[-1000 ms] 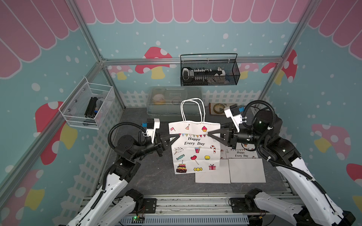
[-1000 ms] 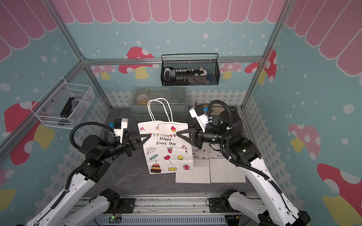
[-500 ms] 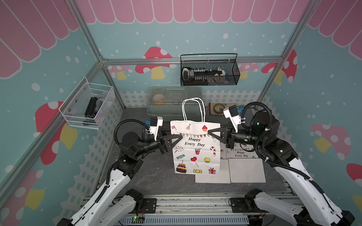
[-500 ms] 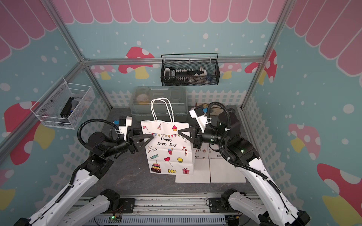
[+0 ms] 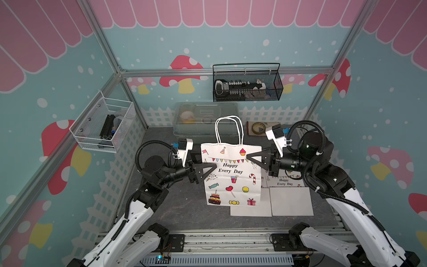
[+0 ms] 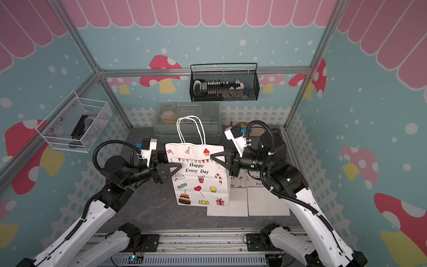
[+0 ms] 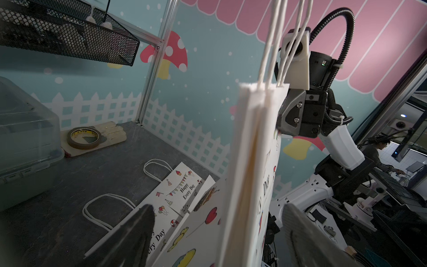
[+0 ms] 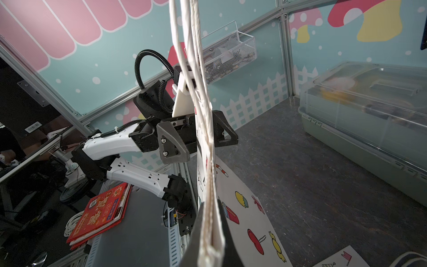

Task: Put away the paper bag
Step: Press the paper bag.

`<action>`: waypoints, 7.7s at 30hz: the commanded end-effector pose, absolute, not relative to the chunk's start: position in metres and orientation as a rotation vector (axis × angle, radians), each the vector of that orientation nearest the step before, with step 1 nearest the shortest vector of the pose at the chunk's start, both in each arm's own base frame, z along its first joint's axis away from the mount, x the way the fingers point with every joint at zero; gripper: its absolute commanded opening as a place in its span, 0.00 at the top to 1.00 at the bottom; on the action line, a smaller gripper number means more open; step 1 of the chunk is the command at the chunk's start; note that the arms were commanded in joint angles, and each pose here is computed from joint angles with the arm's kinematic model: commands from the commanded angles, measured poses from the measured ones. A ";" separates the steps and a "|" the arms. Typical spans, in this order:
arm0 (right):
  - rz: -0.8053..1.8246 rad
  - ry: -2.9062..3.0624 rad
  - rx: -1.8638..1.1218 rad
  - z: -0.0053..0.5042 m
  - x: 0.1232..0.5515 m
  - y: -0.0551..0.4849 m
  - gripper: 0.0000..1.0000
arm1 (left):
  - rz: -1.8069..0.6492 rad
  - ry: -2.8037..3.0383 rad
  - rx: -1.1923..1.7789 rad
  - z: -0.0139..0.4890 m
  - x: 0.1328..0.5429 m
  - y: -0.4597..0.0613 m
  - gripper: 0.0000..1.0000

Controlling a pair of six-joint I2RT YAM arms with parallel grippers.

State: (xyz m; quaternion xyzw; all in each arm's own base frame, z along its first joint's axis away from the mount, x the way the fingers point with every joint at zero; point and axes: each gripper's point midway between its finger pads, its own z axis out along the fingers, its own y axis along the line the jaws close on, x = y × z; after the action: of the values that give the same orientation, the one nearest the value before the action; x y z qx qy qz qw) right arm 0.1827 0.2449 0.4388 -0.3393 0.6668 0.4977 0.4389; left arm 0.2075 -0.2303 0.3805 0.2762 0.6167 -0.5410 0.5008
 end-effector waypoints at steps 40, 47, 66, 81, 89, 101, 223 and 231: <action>1.371 1.525 -0.804 0.440 0.164 0.237 0.41 | -1.412 1.348 0.806 0.406 0.172 -0.237 1.00; 1.338 1.556 -0.840 0.441 0.161 0.236 0.44 | -1.460 1.301 0.793 0.419 0.167 -0.235 1.00; 1.297 1.563 -0.857 0.451 0.152 0.229 0.99 | -1.445 1.357 0.822 0.406 0.168 -0.234 0.91; 1.273 1.488 -0.915 0.476 0.135 0.220 1.00 | -1.480 1.352 0.954 0.397 0.142 -0.234 0.36; 1.377 1.506 -0.982 0.477 0.145 0.226 1.00 | -1.481 1.334 0.984 0.398 0.132 -0.231 0.39; 1.384 1.540 -0.922 0.483 0.169 0.231 1.00 | -1.440 1.364 0.967 0.395 0.134 -0.229 0.64; 1.477 1.624 -0.805 0.423 0.149 0.216 0.77 | -1.801 1.745 0.827 0.426 0.208 -0.223 1.00; 1.448 1.629 -0.775 0.427 0.152 0.214 1.00 | -1.814 1.756 0.823 0.424 0.204 -0.222 0.67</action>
State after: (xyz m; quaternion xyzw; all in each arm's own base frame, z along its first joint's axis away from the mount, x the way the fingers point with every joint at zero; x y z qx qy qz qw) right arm 0.1540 0.2172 0.4147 -0.3017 0.6545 0.5793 0.3808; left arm 0.2097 -0.2253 0.4192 0.2962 0.6448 -0.6651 0.2327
